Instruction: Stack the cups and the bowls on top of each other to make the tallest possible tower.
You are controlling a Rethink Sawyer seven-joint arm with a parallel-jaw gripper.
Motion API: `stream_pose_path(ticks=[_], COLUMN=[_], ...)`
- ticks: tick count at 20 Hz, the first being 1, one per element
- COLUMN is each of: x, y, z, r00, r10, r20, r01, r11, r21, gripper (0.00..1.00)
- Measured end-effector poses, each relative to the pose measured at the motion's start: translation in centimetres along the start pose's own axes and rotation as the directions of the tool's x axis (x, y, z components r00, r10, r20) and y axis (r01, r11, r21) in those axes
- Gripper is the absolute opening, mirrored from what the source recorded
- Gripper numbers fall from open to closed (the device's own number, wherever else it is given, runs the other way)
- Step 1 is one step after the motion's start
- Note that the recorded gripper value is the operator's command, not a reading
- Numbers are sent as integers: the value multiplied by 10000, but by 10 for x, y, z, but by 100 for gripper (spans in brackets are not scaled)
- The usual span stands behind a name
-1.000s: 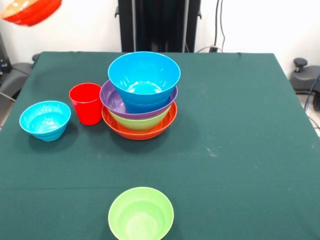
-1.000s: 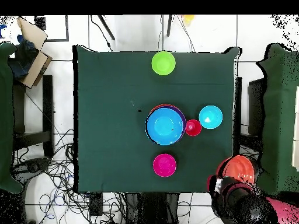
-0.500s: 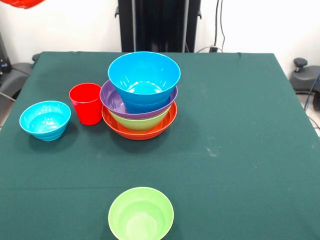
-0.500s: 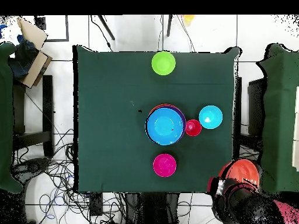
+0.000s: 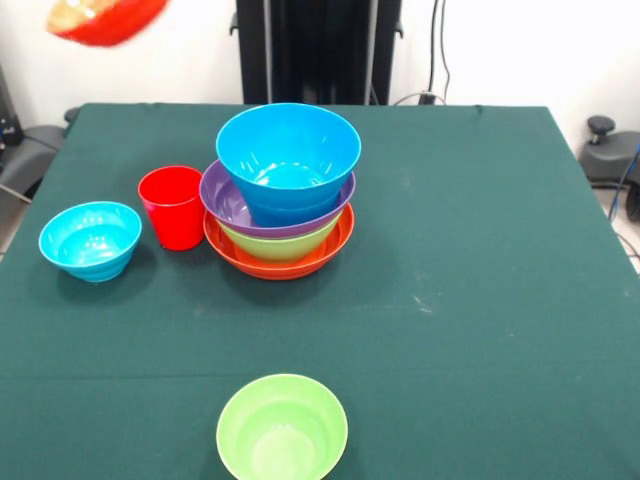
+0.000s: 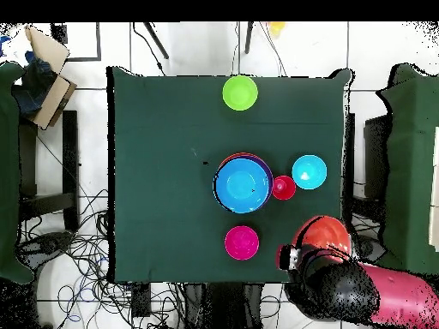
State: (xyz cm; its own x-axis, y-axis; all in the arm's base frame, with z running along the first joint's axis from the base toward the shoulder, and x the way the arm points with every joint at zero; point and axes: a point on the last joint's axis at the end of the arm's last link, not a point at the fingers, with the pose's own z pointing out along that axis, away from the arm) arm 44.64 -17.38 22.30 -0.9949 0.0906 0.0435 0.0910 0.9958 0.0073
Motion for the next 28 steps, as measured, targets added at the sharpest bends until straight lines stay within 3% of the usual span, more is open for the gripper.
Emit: stream_pose_path(ticks=[7, 13, 19, 28], x=[-60, -98, -115, -108], y=[68, 94, 95, 86], z=[17, 23, 21, 12], r00=[9901, 9849, 9867, 9919], r10=[-1362, -1598, -1445, -1042], r20=[344, 669, 747, 726], r01=[1382, 1654, 1503, 1078], r11=[9884, 9823, 9855, 9931], r21=[-635, -877, -793, -468], gripper=[0, 0, 0, 0])
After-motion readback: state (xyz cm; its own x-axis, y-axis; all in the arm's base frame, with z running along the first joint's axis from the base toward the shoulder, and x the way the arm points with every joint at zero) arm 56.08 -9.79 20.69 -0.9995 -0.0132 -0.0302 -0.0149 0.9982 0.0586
